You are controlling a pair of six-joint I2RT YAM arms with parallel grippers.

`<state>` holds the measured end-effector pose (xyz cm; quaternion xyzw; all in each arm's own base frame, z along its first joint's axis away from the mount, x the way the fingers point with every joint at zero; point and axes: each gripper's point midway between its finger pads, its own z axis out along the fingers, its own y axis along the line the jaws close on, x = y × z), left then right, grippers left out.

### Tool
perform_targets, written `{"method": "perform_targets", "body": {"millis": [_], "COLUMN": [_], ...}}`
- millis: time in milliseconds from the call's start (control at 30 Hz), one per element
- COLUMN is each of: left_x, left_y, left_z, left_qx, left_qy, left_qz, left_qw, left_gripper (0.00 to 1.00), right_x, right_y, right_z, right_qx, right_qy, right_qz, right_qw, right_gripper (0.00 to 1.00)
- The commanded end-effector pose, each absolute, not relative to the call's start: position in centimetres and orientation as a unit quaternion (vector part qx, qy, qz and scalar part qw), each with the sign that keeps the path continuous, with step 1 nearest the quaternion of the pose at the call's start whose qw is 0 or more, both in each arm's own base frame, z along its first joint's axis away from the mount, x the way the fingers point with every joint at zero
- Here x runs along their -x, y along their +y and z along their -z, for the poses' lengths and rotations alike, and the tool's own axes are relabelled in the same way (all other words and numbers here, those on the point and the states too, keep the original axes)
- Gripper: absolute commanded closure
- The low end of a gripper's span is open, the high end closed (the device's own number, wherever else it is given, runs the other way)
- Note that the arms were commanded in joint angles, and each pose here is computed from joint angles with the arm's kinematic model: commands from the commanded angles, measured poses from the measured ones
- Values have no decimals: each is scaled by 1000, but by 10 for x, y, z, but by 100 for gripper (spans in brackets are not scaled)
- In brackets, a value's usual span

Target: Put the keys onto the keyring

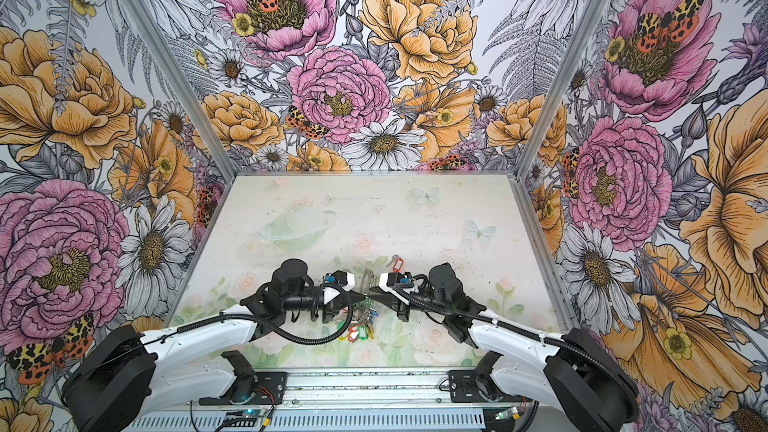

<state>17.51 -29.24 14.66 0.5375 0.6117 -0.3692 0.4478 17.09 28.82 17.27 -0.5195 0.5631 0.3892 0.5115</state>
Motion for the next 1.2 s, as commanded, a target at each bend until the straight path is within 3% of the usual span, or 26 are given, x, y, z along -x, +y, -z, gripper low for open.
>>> {"method": "perform_targets", "body": {"millis": [0,967,1167], "left_x": [-179,-174,-175], "left_y": [-295,-295,-294], "left_z": [-154,-167,-170], "left_qx": [-543,-547,-542], "left_qy": [606,591,589], "left_qz": [355,345,338], "left_qw": [460,482,495], "left_gripper": [100,100,100], "right_x": [-172,-179,-179], "right_y": [290,299,302], "right_z": [-176,-153,-148], "right_qx": [528,544,548], "right_qy": [566,586,591], "right_qz": [-380,-353,-350], "right_qw": [508,486,478], "right_gripper": [82,85,90]}}
